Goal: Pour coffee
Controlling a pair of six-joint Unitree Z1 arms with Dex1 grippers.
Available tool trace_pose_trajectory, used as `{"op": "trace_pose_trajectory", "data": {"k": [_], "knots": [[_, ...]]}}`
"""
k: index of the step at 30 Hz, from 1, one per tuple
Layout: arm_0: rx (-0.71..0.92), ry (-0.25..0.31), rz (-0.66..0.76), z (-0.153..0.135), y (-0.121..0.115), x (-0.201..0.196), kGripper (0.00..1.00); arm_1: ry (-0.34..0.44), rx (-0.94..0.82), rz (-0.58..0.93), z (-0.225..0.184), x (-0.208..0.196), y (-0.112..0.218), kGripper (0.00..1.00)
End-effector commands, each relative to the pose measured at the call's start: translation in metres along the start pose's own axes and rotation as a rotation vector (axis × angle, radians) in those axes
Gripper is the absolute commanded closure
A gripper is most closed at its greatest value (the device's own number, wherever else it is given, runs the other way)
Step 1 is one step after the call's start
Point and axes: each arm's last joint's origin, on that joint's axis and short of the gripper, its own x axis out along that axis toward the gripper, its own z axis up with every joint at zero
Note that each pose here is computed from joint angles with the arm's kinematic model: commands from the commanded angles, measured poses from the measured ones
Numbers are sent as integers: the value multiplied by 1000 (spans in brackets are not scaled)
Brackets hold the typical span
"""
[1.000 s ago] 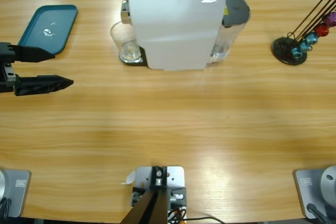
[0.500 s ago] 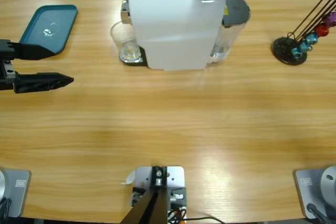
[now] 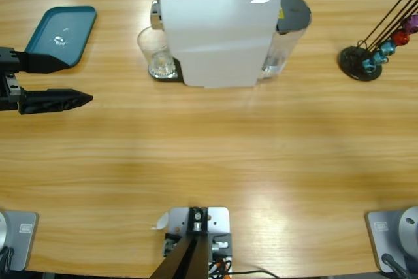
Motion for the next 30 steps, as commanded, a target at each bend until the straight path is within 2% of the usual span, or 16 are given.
{"op": "trace_pose_trajectory", "data": {"k": [1, 8, 20, 30], "knots": [[-20, 52, -2, -1, 1, 11, 64, 55, -23, -1, 4, 26, 7, 1000], [-21, 52, -2, -1, 1, 11, 64, 33, -1, 57, 13, 26, 19, 1000], [-20, 51, -2, -1, 1, 10, 64, 87, 9, 89, -1, 34, 29, 1000], [-19, 53, -4, 0, 1, 11, 64, 95, 18, 92, -11, 34, 32, 1000]]}}
